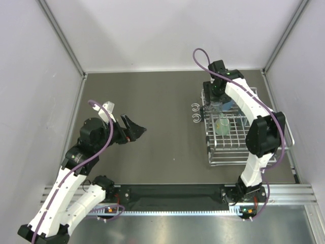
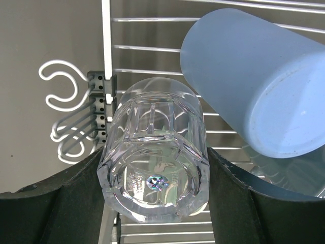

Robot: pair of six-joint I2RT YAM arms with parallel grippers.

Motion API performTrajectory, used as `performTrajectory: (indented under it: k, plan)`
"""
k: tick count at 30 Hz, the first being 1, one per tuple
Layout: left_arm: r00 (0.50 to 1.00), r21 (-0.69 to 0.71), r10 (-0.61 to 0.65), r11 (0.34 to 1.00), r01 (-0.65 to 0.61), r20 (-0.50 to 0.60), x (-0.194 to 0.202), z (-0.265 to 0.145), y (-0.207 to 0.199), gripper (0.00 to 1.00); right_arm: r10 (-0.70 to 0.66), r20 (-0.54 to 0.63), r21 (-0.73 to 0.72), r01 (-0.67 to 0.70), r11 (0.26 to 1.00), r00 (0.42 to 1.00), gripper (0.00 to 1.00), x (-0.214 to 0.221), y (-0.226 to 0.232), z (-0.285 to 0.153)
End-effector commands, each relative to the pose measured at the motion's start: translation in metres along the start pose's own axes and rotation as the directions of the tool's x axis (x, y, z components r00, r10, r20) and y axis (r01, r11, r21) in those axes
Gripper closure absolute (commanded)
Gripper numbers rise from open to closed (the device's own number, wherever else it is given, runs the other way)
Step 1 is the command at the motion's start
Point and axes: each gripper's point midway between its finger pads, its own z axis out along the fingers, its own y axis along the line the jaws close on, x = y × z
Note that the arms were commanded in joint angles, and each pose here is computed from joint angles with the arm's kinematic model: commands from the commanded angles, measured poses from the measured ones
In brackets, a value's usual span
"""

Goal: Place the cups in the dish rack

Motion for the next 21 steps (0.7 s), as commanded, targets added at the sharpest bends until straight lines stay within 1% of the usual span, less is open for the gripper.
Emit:
performTrajectory:
  k: [1,15,19,21]
  plan:
    - [1.000,0.029,0.005,1.000,-0.005,0.014,-0.005,-0.001,-0.008,0.07,0.007,0.028,-0.002,-0.007,1.000,1.000,1.00,-0.010,-0.005,0.006]
    - [1.000,0.022,0.005,1.000,-0.005,0.012,-0.004,-0.003,-0.006,0.07,0.013,-0.012,-0.004,-0.013,1.000,1.000,0.87,-0.004,-0.006,0.026]
    - [1.000,0.015,0.004,1.000,-0.004,0.012,-0.003,-0.003,-0.004,0.07,0.013,-0.020,-0.007,-0.013,1.000,1.000,0.78,0.000,-0.004,0.030]
    - [1.000,0.013,0.005,1.000,-0.005,0.010,-0.002,-0.003,-0.004,0.07,0.012,-0.023,-0.003,-0.012,1.000,1.000,0.72,0.001,-0.006,0.032]
